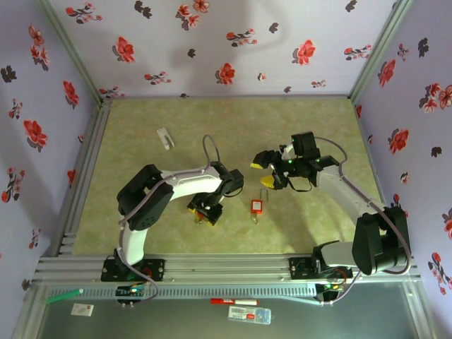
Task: Unlock with the key
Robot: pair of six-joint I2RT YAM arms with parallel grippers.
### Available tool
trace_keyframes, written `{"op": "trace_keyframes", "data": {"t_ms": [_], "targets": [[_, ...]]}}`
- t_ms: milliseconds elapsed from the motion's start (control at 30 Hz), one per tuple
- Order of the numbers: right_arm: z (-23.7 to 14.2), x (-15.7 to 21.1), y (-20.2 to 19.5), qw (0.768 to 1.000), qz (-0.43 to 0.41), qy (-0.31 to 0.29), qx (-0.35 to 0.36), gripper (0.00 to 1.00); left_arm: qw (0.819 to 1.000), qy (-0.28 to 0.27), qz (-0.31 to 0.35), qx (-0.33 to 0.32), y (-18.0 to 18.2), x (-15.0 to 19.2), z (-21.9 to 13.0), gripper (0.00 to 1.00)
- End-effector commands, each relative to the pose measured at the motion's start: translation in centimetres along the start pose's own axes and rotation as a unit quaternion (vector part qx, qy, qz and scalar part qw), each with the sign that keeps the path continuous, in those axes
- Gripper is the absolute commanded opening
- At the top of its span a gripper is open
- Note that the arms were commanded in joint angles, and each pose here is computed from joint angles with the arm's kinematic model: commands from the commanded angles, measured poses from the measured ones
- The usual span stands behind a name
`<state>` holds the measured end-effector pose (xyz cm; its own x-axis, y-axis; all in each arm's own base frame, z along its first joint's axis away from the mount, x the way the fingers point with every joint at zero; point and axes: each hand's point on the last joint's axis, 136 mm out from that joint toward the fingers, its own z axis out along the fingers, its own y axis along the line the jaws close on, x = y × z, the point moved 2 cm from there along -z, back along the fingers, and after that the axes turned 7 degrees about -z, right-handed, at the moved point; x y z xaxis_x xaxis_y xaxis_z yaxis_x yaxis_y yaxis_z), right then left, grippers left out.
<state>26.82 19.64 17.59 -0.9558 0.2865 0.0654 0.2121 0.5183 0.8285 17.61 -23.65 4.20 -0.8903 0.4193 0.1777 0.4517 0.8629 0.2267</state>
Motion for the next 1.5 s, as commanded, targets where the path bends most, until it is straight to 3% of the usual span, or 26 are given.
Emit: {"op": "trace_keyframes", "data": {"t_ms": [0,233,333,500,567,867,1267,1467], "targets": [[-0.8,-0.3,1.5,1.000,-0.017,-0.006,-0.016,0.75,0.997,-0.045,-0.048,0.050,-0.8,-0.2,-3.4,0.71],[-1.3,-0.2,1.0,1.000,-0.017,-0.007,-0.010,0.75,0.983,-0.116,-0.111,0.088,1.2,0.8,-8.3,0.81],[-1.6,0.0,0.9,1.000,-0.019,-0.008,-0.008,0.75,0.975,-0.117,-0.156,0.108,2.5,1.7,-7.9,0.81],[-1.8,0.3,0.7,1.000,-0.021,-0.008,-0.003,0.75,0.944,-0.133,-0.208,0.220,3.0,1.6,-6.7,0.81],[-1.8,0.4,0.6,1.000,-0.020,-0.008,-0.002,0.75,0.937,-0.141,-0.214,0.236,3.5,1.7,-6.2,0.78],[-1.9,0.7,0.2,1.000,-0.019,-0.007,0.004,0.75,0.944,-0.150,-0.172,0.238,2.3,1.0,-4.5,0.61],[-2.0,1.2,-0.3,1.000,-0.015,-0.006,0.006,0.75,0.972,-0.121,-0.117,0.164,0.9,0.3,-2.4,0.49],[-2.0,1.1,-0.3,1.000,-0.014,-0.010,0.006,0.75,0.982,-0.113,-0.090,0.121,0.4,0.0,-1.3,0.34]]}}
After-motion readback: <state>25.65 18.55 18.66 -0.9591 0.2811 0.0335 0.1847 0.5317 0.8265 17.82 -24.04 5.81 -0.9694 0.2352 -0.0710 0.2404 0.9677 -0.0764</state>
